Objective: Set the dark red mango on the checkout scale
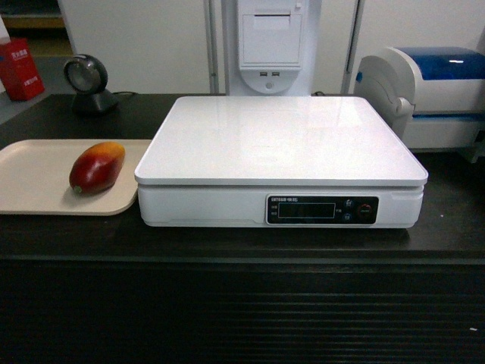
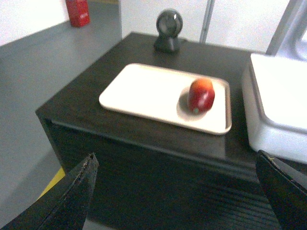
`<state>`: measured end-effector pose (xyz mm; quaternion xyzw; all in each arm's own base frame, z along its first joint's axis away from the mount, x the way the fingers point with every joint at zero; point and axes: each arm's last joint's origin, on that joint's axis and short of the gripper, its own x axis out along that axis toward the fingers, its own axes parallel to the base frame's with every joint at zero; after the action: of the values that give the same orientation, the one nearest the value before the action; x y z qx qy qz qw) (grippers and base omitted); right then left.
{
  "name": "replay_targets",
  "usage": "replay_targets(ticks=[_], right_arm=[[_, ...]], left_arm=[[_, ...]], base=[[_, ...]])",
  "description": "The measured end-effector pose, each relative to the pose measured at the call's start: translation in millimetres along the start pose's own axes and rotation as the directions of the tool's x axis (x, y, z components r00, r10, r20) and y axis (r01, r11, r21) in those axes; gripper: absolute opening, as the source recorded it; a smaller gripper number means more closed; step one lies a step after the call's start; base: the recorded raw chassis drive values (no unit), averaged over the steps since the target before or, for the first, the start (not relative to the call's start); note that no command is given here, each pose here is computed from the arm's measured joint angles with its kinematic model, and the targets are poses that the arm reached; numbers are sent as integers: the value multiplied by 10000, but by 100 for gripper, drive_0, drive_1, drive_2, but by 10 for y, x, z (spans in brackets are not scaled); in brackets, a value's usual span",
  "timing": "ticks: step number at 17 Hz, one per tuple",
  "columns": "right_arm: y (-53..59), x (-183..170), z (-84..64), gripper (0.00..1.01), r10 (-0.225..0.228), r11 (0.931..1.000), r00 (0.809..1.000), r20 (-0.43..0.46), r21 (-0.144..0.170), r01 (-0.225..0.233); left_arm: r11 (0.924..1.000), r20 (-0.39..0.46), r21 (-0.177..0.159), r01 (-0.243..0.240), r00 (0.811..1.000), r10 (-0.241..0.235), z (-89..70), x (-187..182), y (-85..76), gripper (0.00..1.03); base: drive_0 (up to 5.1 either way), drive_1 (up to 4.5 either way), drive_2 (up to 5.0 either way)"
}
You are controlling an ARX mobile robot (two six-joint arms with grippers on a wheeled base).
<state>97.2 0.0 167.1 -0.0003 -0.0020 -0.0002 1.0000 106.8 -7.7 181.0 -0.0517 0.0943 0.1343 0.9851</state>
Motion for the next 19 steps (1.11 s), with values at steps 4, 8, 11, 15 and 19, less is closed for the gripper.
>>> replay_targets(ticks=[4, 8, 11, 15, 19], right_arm=[[0, 0, 0, 98, 0, 10000, 10000, 0, 0, 0], [0, 0, 0, 98, 0, 10000, 10000, 4, 0, 0], [0, 0, 0, 98, 0, 10000, 10000, 4, -4, 0], [0, 0, 0, 98, 4, 10000, 10000, 4, 0, -4], [0, 0, 0, 98, 0, 10000, 10000, 4, 0, 0]], left_arm=[[9960, 758, 196, 871, 9932, -884, 287, 360, -135, 98], [9677, 921, 628, 2441, 9641, -2491, 628, 1223, -443, 98], [9478, -1248, 1148, 2974, 9509, -2833, 415, 2072, -722, 98], [9469, -2759, 1412, 2888, 9301, -2425, 207, 2934, -856, 98], [9447, -3500, 1600, 2862, 9113, -2168, 115, 3388, -880, 98]], base=[[0, 0, 0], [0, 0, 0], [0, 0, 0], [0, 0, 0], [0, 0, 0]])
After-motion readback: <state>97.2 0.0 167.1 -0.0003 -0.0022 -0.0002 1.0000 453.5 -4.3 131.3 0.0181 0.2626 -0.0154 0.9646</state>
